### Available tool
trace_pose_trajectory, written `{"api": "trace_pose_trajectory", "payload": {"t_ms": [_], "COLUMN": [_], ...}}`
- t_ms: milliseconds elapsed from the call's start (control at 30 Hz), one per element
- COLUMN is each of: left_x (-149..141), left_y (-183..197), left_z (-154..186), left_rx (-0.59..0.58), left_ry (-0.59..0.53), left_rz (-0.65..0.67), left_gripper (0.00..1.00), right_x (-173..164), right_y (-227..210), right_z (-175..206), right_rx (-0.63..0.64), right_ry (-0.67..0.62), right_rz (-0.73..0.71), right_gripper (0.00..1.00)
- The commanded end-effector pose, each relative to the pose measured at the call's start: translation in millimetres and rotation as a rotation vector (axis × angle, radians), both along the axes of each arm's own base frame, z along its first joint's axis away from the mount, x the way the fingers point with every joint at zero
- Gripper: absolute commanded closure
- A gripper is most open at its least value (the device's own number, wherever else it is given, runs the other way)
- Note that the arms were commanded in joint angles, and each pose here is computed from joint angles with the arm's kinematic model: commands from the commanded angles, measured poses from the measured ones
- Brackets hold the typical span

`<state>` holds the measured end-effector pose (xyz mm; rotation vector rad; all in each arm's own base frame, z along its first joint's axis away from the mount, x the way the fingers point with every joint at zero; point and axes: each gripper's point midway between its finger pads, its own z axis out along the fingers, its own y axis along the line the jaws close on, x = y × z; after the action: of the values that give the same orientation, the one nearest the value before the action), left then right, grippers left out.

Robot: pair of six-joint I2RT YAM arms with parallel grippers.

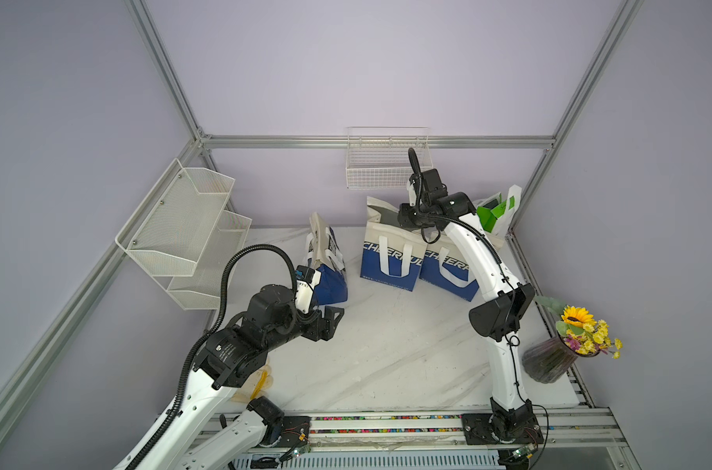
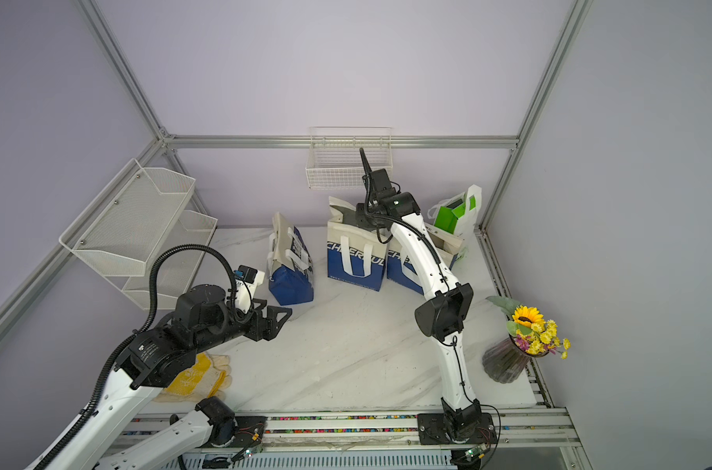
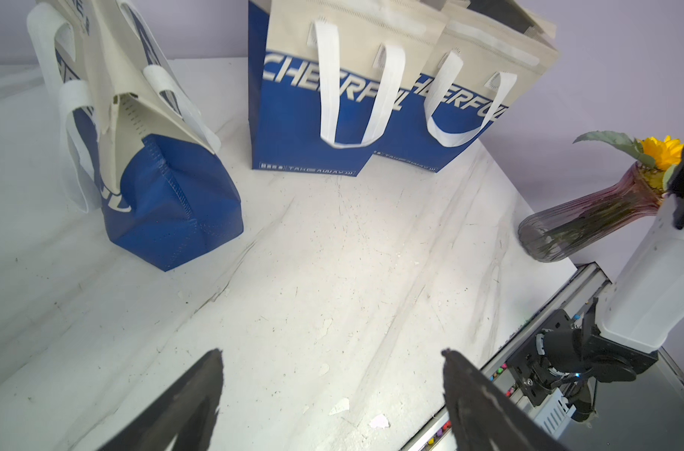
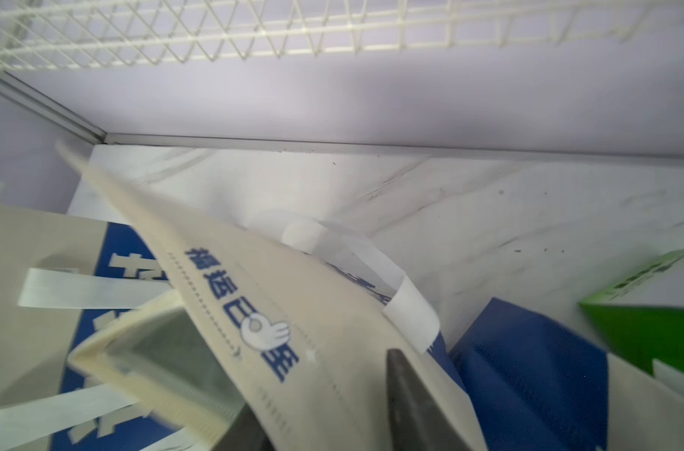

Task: Open the takeout bag
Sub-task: Place the takeout bag at the center of the board, then pick up the takeout bag at the center of the board.

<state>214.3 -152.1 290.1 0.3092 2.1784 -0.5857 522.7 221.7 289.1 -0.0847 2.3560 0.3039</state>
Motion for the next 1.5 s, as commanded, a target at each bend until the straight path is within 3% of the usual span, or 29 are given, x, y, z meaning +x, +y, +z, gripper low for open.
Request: {"api": "trace_pose_trajectory", "payload": {"t_ms": [0, 133, 233, 333, 433, 533, 800, 900, 1000, 1333, 1467], "left_x": [4.6, 9.2, 11.5, 10.6, 9.7, 7.6, 3.7, 8.1, 14.0, 32.3, 46.8], "left_y": [11.1, 38.1, 69.8, 85.3, 92.7, 97.0, 95.2, 85.1, 77.0, 80.2, 73.3], "left_z": [7.3, 13.4, 9.8, 5.2, 5.1, 4.9, -16.7, -29.3, -30.9, -1.2, 8.0], "left_rx": [-0.024, -0.014, 0.008, 0.016, 0.012, -0.007, -0.041, -0.056, -0.085, -0.134, -0.196], "left_ry": [-0.037, -0.048, -0.045, -0.057, -0.071, -0.073, 0.015, 0.074, 0.101, 0.093, 0.097], "left_rz": [0.077, 0.241, 0.429, 0.513, 0.552, 0.578, 0.609, 0.590, 0.571, 0.594, 0.567], "left_gripper": [0.09, 0.06, 0.02, 0.00, 0.00, 0.00, 0.00, 0.01, 0.01, 0.04, 0.07], "right_x": [-8.4, -41.4, -93.3, -138.6, -163.3, -159.0, -115.6, -103.1, -96.1, -92.0, -105.4], "right_y": [-8.3, -1.0, 49.6, 105.3, 158.9, 201.7, 265.9, 266.0, 264.6, 251.3, 238.8], "right_z": [61.0, 114.4, 135.2, 133.4, 117.2, 94.3, 21.6, 4.8, -5.8, 2.7, 20.9], "right_rx": [0.047, 0.024, -0.057, 0.012, 0.117, 0.169, 0.148, 0.120, 0.109, 0.054, 0.048], "right_ry": [-0.151, -0.287, -0.408, -0.455, -0.469, -0.459, -0.324, -0.306, -0.297, -0.316, -0.314], "right_rz": [-0.010, 0.011, 0.122, 0.240, 0.328, 0.343, 0.319, 0.257, 0.240, 0.241, 0.266], "right_gripper": [0.41, 0.32, 0.24, 0.17, 0.17, 0.16, 0.19, 0.24, 0.35, 0.97, 1.00]}}
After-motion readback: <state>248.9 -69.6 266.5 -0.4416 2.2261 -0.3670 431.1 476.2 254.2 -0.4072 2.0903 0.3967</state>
